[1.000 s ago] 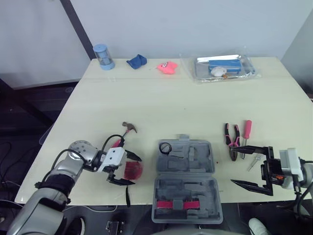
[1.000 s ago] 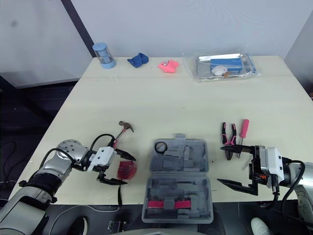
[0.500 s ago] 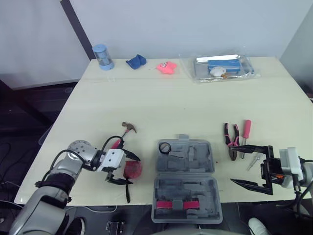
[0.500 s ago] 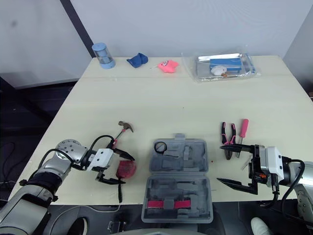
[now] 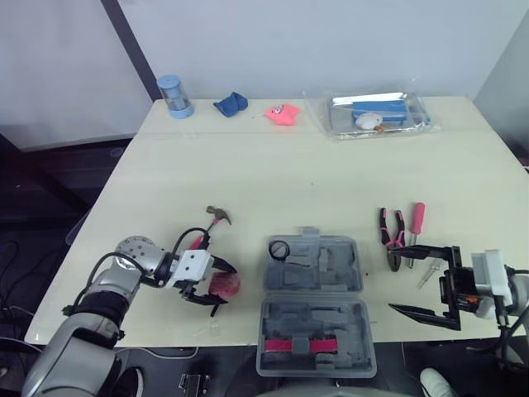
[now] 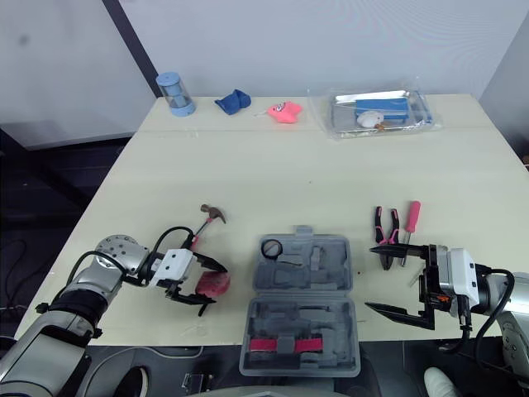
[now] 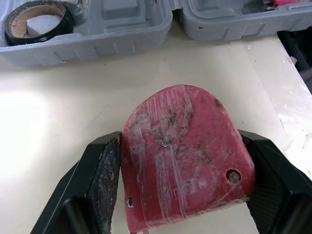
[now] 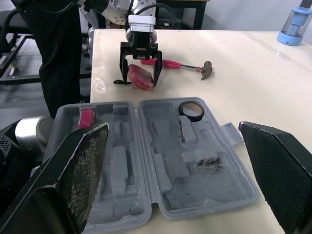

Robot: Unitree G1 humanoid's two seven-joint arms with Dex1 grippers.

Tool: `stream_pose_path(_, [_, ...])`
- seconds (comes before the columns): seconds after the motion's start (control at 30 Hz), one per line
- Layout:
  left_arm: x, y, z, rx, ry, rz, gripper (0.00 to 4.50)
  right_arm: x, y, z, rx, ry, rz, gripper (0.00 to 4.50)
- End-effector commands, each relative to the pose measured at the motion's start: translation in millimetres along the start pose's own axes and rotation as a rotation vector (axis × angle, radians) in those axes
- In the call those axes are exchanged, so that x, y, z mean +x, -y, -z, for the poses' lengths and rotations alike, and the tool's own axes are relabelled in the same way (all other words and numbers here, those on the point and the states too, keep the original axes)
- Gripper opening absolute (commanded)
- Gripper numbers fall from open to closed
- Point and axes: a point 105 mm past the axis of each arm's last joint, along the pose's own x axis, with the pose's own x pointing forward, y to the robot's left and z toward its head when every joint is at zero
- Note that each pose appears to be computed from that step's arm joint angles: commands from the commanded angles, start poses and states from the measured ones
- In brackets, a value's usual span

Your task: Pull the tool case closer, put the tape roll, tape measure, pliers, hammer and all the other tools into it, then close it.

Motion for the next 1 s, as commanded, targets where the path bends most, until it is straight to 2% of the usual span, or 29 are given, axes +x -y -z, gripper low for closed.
stream_pose_path(0.03, [-3.0,5.8,-3.1,0.014,0.007,0.042,2.94,1.3,-1.4,-5.2,-0.018,0.012,-0.01,4.5])
stream_pose_path(0.4, [-5.9,8.4,-3.5,-0.02,0.013,0.035,2.94,2.0,-0.9,-4.6,-0.018,0.011,-0.015,4.5])
stream_pose_path(0.47, [-6.4,8.7,-3.1,-0.017,0.01,0.028,3.98,1.8,-0.8,-4.1,-0.017,0.01,-0.016,4.5])
stream_pose_path(0.5, [-6.5,8.4,-3.4,-0.012,0.012,0.023,4.28,1.8,-0.7,-3.9,-0.017,0.009,-0.016,4.5])
stream_pose_path(0.53, [-6.6,8.2,-3.9,-0.009,0.016,0.018,4.4,1.8,-0.8,-3.8,-0.016,0.009,-0.017,4.5])
stream_pose_path(0.77, [-8.2,8.1,-3.9,-0.039,0.037,0.002,4.4,1.1,-0.3,-3.0,-0.017,0.006,-0.016,4.5])
stream_pose_path(0.9, [-9.6,0.9,-11.2,-0.097,0.114,-0.046,4.4,1.3,-0.6,-3.0,-0.016,0.008,-0.015,4.5])
stream_pose_path(1.0, [-12.4,2.8,-11.4,-0.123,0.116,-0.036,4.4,1.0,-0.8,-2.4,-0.016,0.005,-0.013,4.5])
